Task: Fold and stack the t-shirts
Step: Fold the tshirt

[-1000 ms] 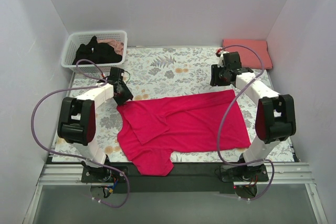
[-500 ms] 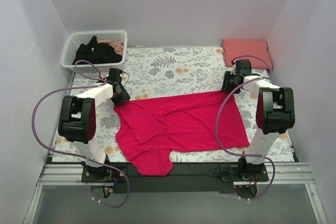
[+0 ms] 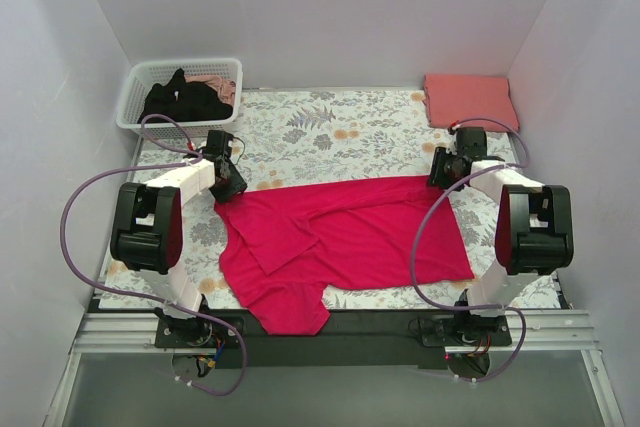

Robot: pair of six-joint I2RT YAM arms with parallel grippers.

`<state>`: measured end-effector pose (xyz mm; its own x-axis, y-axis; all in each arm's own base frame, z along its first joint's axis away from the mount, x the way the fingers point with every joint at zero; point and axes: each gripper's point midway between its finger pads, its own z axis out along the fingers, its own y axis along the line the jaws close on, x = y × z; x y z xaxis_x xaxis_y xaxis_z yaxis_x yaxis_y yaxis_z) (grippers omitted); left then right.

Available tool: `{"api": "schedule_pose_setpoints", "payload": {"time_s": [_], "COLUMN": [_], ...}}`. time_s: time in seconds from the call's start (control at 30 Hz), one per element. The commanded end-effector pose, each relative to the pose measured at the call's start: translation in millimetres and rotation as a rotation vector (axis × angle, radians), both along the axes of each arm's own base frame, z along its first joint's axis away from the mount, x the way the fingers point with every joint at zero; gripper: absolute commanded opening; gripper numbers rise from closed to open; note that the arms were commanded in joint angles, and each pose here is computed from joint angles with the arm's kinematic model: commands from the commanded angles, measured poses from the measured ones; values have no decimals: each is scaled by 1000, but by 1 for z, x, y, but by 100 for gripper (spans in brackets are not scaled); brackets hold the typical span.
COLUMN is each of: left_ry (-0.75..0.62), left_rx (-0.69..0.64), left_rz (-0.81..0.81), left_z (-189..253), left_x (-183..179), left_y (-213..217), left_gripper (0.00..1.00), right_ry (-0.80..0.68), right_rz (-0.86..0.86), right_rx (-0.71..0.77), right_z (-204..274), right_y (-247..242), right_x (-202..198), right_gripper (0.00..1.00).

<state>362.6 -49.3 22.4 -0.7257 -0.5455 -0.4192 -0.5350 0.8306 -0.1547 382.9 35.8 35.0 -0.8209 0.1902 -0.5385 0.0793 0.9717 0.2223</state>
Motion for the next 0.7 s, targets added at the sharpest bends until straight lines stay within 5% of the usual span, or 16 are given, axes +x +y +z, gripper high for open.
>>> {"api": "schedule_pose_setpoints", "payload": {"time_s": [0.0, 0.67], "left_ry": [3, 5], "left_rx": [38, 55], "left_rz": [10, 14], "left_z": [7, 8], "left_x": [-8, -7], "left_y": [12, 16], "left_gripper": [39, 41], "right_ry": [-46, 32], "right_rz": [6, -47], "right_rx": [-45, -99], "right_z": [17, 14], "right_y": [-7, -12], "right_x": [-1, -50], "right_gripper": [47, 44]}}
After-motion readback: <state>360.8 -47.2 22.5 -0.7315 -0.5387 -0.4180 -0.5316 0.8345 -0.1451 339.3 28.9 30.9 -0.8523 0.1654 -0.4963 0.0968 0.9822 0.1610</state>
